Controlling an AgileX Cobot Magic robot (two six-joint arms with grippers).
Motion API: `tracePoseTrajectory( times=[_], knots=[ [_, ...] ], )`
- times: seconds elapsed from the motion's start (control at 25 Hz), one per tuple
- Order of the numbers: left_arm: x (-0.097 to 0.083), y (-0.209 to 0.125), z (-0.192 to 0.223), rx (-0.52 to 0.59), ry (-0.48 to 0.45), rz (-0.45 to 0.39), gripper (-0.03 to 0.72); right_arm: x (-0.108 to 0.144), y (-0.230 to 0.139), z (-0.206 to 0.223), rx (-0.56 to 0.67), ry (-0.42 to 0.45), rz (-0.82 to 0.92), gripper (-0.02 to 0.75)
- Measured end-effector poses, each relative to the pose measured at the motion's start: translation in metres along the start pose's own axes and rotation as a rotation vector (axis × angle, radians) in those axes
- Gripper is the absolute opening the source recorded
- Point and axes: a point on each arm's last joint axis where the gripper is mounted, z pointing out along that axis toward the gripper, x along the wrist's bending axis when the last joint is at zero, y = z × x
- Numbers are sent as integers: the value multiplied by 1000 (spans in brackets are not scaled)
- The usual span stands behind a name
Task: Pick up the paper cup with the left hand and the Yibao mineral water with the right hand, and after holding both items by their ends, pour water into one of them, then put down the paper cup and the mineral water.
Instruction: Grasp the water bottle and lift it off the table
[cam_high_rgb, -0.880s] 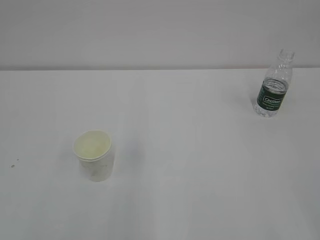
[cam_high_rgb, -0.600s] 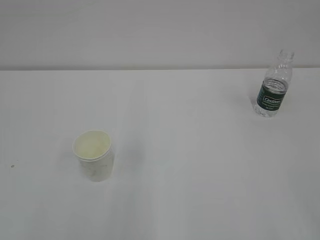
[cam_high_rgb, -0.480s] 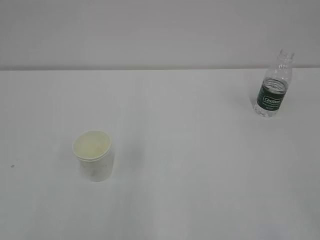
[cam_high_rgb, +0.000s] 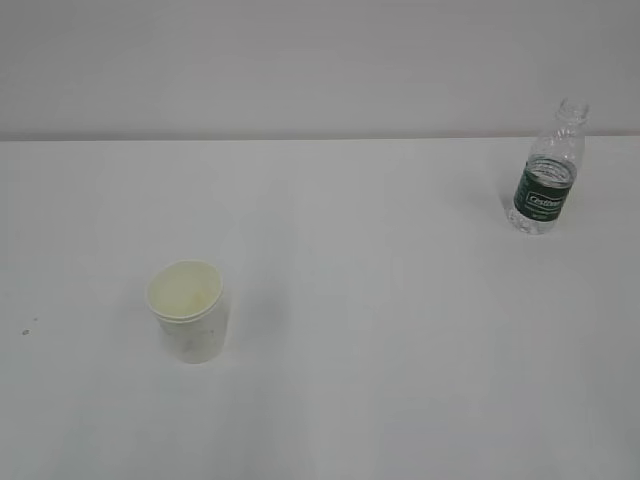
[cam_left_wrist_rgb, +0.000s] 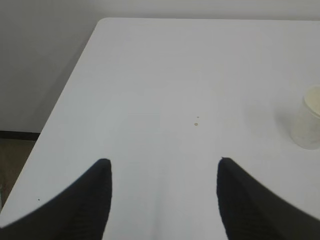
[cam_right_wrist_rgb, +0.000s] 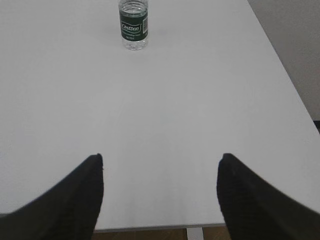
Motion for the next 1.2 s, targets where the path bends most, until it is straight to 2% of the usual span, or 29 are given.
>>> tracePoseTrajectory(
  times=[1.2],
  knots=[
    [-2, 0, 0, 8, -21, -12, 466, 0, 0, 0, 0, 0, 0, 536]
  ],
)
